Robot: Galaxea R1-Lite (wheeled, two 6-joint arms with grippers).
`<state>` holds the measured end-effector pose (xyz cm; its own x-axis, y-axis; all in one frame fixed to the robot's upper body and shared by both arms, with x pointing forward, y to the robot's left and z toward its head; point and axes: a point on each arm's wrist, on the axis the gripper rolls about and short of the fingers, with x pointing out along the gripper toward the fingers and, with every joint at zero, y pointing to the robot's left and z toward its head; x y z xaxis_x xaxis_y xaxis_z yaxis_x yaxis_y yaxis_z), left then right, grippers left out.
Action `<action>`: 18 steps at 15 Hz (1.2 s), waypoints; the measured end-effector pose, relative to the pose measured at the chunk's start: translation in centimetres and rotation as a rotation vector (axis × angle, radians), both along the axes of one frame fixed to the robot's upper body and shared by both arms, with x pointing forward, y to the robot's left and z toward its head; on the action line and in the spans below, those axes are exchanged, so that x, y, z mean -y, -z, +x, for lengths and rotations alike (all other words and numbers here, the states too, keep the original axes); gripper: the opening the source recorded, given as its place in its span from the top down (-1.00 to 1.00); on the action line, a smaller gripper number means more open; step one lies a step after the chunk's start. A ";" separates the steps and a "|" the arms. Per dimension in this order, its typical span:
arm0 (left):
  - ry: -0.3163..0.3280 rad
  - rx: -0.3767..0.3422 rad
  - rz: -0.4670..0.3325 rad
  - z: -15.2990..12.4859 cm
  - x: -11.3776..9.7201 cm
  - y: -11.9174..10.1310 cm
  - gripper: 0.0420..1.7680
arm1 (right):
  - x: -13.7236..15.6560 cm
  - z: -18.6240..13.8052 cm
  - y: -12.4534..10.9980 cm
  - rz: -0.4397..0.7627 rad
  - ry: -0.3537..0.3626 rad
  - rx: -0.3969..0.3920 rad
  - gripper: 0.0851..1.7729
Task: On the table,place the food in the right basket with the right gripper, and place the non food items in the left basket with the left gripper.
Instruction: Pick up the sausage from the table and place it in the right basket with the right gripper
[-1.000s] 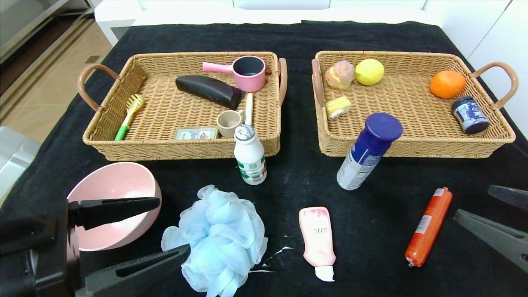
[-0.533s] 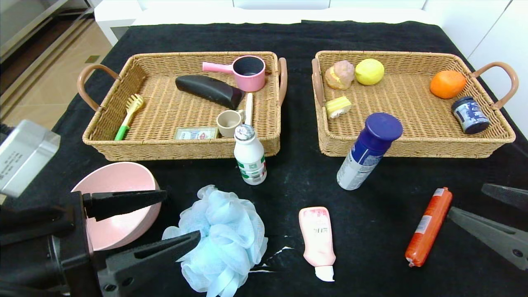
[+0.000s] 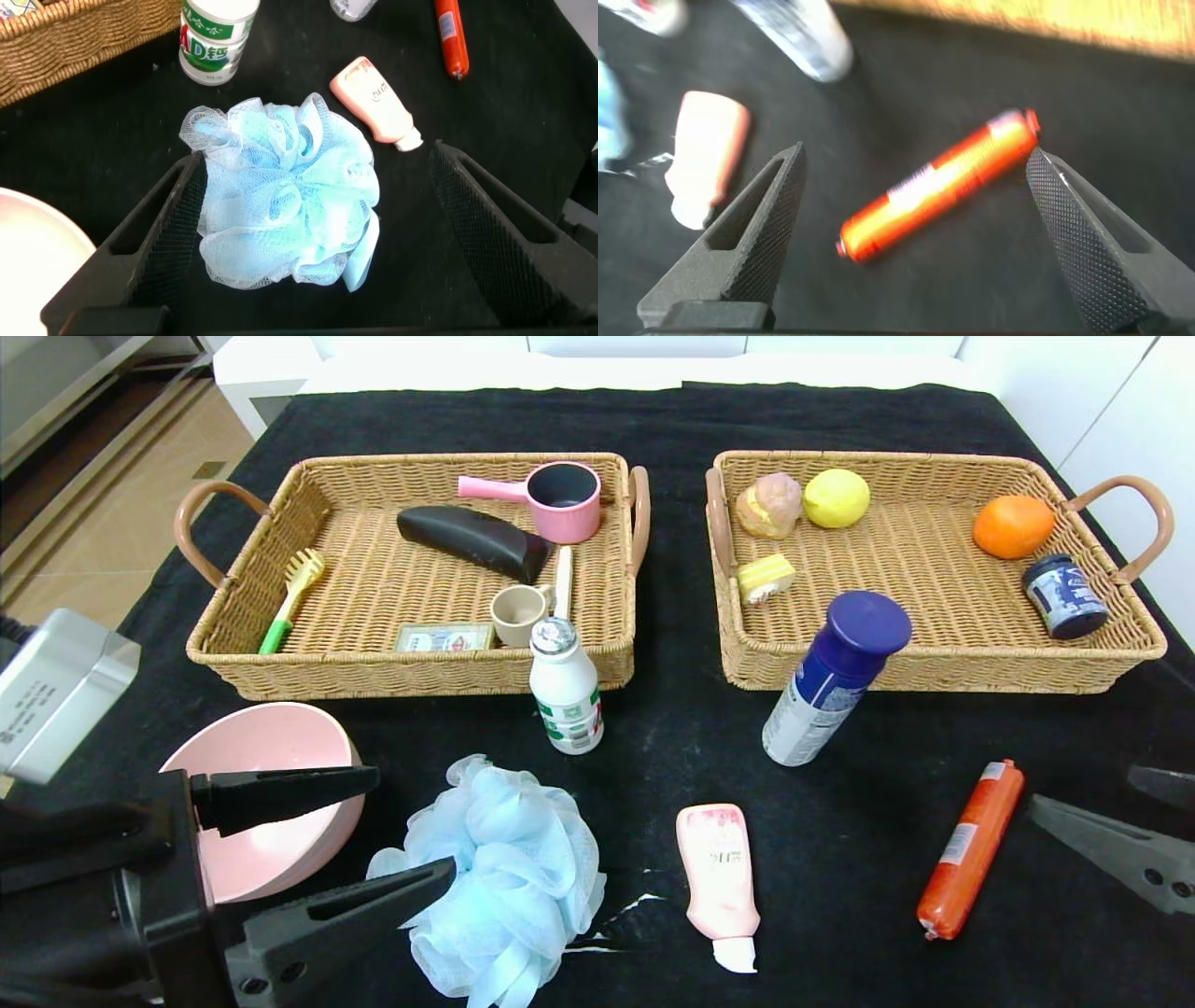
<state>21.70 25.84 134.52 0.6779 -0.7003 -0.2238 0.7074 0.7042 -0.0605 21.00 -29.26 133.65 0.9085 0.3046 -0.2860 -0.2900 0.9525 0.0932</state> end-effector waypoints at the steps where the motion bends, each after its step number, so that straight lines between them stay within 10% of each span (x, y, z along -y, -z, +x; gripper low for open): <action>1: 0.000 0.002 0.000 0.0 0.0 0.0 -0.94 | 0.0 0.0 -0.5 0.042 0.031 -0.054 -0.93; 6: 0.001 0.007 0.002 -0.1 -0.1 0.0 -0.94 | -0.1 0.6 -3.1 0.267 0.206 -0.303 -0.93; 18: 0.001 0.014 0.000 -0.5 -0.3 0.0 -0.94 | -3.4 8.1 0.7 0.242 0.505 -0.575 -0.93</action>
